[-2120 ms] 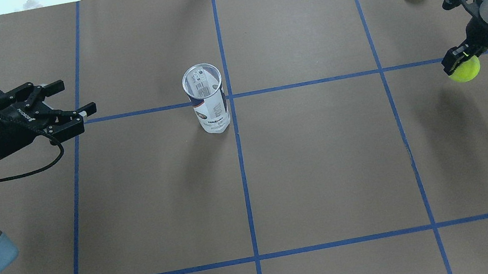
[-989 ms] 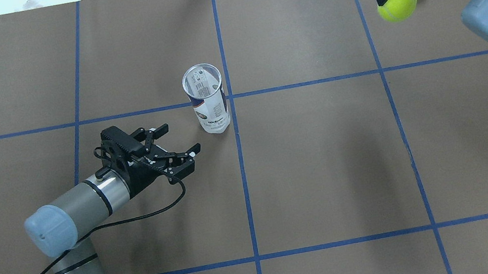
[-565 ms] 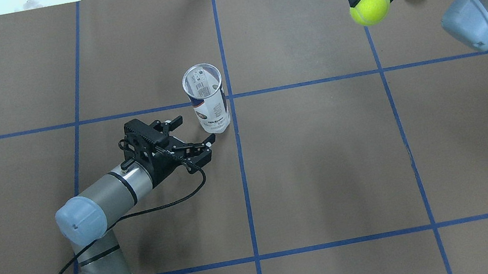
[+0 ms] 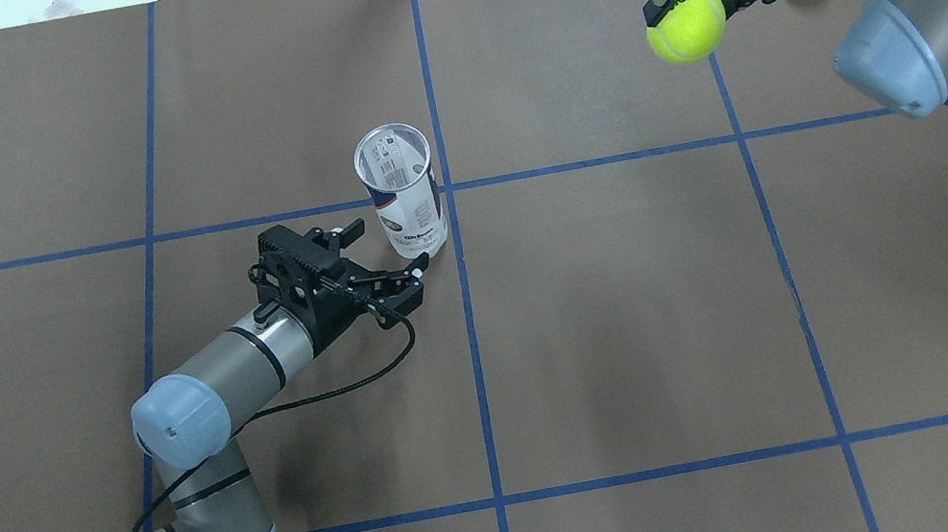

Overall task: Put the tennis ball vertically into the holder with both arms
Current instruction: 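Grip the can's side with the left gripper while the right holds the ball raised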

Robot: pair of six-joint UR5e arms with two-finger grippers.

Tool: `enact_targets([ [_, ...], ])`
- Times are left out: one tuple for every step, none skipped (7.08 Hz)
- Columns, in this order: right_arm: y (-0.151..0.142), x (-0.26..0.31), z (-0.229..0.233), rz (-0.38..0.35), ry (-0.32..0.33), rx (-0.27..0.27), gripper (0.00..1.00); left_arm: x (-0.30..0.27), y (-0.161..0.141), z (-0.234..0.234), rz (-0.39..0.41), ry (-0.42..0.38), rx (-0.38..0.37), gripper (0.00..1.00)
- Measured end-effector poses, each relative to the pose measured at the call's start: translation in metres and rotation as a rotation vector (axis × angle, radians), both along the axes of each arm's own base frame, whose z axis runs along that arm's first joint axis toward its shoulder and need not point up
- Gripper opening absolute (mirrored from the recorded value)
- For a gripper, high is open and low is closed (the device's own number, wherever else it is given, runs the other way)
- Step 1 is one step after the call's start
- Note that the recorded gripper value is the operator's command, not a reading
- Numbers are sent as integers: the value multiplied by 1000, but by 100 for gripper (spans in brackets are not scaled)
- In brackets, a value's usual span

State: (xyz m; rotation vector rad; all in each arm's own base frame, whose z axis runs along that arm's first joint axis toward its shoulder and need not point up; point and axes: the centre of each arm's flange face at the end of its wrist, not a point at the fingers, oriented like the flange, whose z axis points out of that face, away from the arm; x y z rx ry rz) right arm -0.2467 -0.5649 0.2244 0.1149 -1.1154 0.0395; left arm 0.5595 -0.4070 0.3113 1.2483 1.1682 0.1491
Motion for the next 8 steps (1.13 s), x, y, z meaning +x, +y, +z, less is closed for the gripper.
enact_targets([
  [0, -2, 0, 2, 4, 0, 0, 4, -4, -4, -3, -1, 4, 99],
  [0, -6, 2, 6, 12, 2, 0, 4, -7, -6, -10, -9, 14, 99],
  [0, -10, 4, 9, 20, 4, 0, 1, -12, -7, -20, -20, 26, 99],
  [-1, -11, 5, 10, 25, 5, 0, -2, -17, -7, -30, -25, 31, 99],
  [-1, -12, 5, 11, 26, 6, 0, -4, -20, -7, -34, -28, 32, 99],
  [-1, -13, 5, 10, 26, 7, 0, -3, -20, -6, -34, -31, 32, 99],
  [0, -13, 5, 10, 27, 7, 0, 0, -21, -6, -33, -34, 31, 99],
  [0, -13, 5, 10, 27, 6, 0, 7, -24, -8, -33, -36, 29, 99],
])
